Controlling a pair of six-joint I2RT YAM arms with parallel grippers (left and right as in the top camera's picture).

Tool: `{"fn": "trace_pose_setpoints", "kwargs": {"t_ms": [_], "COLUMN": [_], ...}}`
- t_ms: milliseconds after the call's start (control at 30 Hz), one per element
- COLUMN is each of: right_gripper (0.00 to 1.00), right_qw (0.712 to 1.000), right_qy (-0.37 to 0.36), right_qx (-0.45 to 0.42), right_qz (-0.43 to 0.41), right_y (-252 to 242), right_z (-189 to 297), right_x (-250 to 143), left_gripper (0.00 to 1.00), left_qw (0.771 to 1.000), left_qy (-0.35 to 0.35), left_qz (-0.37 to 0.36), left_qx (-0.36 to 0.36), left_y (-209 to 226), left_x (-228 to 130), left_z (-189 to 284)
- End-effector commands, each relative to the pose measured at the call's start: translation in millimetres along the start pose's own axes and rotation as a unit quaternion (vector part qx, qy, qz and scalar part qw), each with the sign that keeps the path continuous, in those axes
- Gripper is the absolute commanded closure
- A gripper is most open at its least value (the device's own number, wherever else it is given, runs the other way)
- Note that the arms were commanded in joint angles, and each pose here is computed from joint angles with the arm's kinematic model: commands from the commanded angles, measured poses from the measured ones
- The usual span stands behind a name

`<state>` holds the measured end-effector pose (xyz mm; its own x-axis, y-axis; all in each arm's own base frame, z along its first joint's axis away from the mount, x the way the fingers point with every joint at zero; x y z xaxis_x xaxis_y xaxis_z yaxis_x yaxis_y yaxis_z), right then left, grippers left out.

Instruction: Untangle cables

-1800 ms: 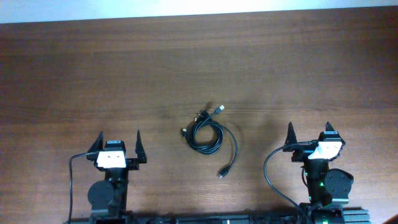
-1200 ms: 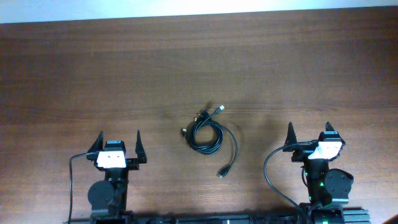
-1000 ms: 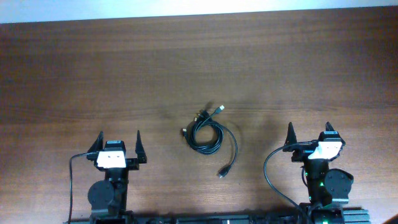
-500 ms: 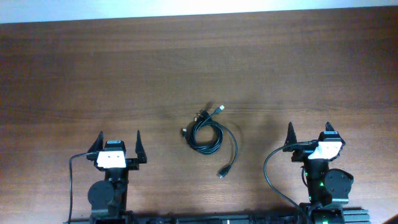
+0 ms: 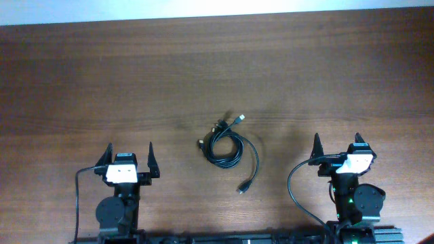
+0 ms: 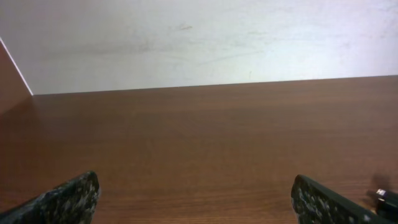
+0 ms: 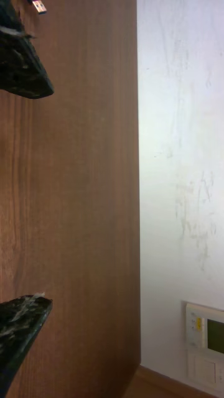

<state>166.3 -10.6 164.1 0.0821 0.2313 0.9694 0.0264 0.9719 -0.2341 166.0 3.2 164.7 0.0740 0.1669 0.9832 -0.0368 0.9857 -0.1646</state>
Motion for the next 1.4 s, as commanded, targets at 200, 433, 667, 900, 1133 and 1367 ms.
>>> {"fn": "trace_pose_setpoints", "kwargs": {"t_ms": [200,433,667,900,1133,1367], "right_gripper": [0.01,0.01,0.01,0.01,0.01,0.01], "right_qw": [1.0,1.0,1.0,1.0,1.0,1.0], "right_qy": [0.004,0.004,0.004,0.004,0.004,0.004], "right_qx": [-0.01,-0.01,-0.01,-0.01,-0.01,-0.01], "right_qz": [-0.004,-0.004,-0.004,-0.004,-0.004,-0.004], "right_y": [-1.9,-1.9,-1.9,-1.9,-1.9,-1.9], "right_z": [0.2,0.2,0.2,0.2,0.2,0.2], "right_x": [-2.6,-2.6,-2.6,-2.6,-2.6,-2.6], "left_gripper": [0.01,0.01,0.01,0.01,0.01,0.01], "left_qw": [1.0,1.0,0.998,0.996,0.991,0.987], "left_qy": [0.002,0.002,-0.004,-0.019,-0.042,-0.055], "left_qz": [-0.015,-0.015,-0.015,0.015,0.016,0.035], "left_qx": [0.004,0.004,-0.053,-0.084,-0.127,-0.145], "left_y": [0.8,0.8,-10.0,-18.0,-28.7,-33.4], "left_x": [-2.6,-2.6,0.5,17.4,40.7,55.1], "left_z": [-0.6,-0.6,0.0,4.7,13.1,18.8]}}
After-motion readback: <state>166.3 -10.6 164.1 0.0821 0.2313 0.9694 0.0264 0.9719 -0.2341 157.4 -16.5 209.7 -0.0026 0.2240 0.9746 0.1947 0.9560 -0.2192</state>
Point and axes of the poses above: each gripper's point midway between its finger pads, its own z axis back along the fingers, its own y axis along the line the jaws close on, x = y × z, the point moved 8 cm from there along z, back along the fingers, and after that the axes turned 14 degrees about z, right-handed, at the moved point
